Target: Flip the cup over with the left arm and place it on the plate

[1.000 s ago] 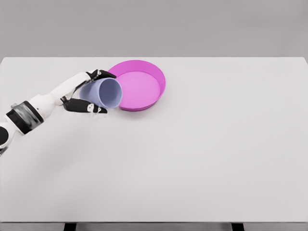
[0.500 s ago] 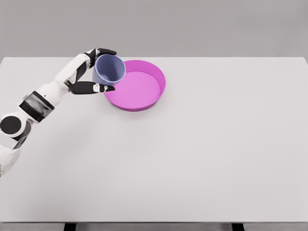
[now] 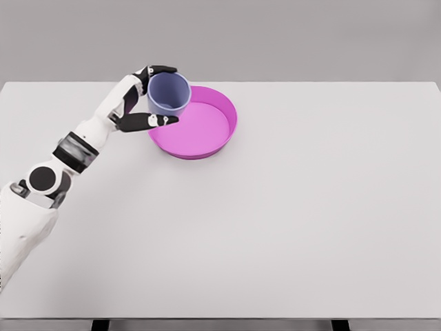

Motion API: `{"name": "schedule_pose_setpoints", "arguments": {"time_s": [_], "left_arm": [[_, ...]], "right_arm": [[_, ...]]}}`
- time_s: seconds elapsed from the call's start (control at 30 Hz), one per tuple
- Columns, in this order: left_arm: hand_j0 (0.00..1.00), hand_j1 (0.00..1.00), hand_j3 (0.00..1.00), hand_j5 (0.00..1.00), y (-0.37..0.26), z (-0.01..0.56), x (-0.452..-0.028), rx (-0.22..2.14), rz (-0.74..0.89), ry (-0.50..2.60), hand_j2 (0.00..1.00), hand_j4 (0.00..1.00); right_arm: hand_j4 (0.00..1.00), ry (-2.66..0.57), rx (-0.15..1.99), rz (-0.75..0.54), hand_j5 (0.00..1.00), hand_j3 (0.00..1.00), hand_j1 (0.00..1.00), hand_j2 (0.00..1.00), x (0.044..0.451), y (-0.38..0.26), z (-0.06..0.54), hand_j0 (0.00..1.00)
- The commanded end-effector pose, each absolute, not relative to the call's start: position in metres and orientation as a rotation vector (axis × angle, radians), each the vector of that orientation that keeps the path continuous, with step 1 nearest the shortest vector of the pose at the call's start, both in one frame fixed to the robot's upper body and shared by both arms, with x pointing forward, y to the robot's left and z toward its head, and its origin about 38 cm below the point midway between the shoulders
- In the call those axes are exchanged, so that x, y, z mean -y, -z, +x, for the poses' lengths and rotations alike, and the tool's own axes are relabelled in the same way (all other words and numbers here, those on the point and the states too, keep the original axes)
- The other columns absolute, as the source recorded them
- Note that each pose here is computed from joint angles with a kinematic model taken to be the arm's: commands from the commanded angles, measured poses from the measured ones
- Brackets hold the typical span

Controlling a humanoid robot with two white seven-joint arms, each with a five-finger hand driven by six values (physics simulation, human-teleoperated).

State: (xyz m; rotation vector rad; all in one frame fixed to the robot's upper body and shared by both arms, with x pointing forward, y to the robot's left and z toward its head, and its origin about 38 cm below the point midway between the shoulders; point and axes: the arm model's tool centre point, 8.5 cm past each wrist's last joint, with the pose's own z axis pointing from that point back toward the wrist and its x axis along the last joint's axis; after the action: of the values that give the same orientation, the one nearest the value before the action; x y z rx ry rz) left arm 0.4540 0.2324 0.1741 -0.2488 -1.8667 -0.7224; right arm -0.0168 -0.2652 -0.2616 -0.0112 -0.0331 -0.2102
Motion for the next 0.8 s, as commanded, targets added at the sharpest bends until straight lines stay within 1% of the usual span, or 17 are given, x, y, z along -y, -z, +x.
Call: {"name": "schedule_pose_setpoints", "arguments": {"time_s": [0.0,0.37,0.53,0.77], "left_arm": [[0.75,0.75,0.75,0.75,-0.165,0.456,-0.229,1.857,-0.26,0.697,0.75,0.75],[0.75,0.75,0.75,0.75,-0.137,0.465,-0.212,1.894,-0.325,0.608,0.75,0.75],[0.76,0.76,0.76,0.76,-0.126,0.469,-0.197,1.881,-0.354,0.572,0.76,0.76],[0.79,0.79,0.79,0.79,-0.113,0.471,-0.188,1.855,-0.387,0.505,0.79,0.79]], "right_arm": [[1.0,0.21,0.03,-0.011,1.0,1.0,1.0,1.0,0.265,0.262,-0.018,1.0],[1.0,0.209,0.033,-0.011,1.0,1.0,1.0,1.0,0.265,0.262,-0.017,1.0],[1.0,0.211,0.031,-0.011,1.0,1.0,1.0,1.0,0.265,0.262,-0.018,1.0],[1.0,0.211,0.031,-0.011,1.0,1.0,1.0,1.0,0.265,0.262,-0.018,1.0]]}}
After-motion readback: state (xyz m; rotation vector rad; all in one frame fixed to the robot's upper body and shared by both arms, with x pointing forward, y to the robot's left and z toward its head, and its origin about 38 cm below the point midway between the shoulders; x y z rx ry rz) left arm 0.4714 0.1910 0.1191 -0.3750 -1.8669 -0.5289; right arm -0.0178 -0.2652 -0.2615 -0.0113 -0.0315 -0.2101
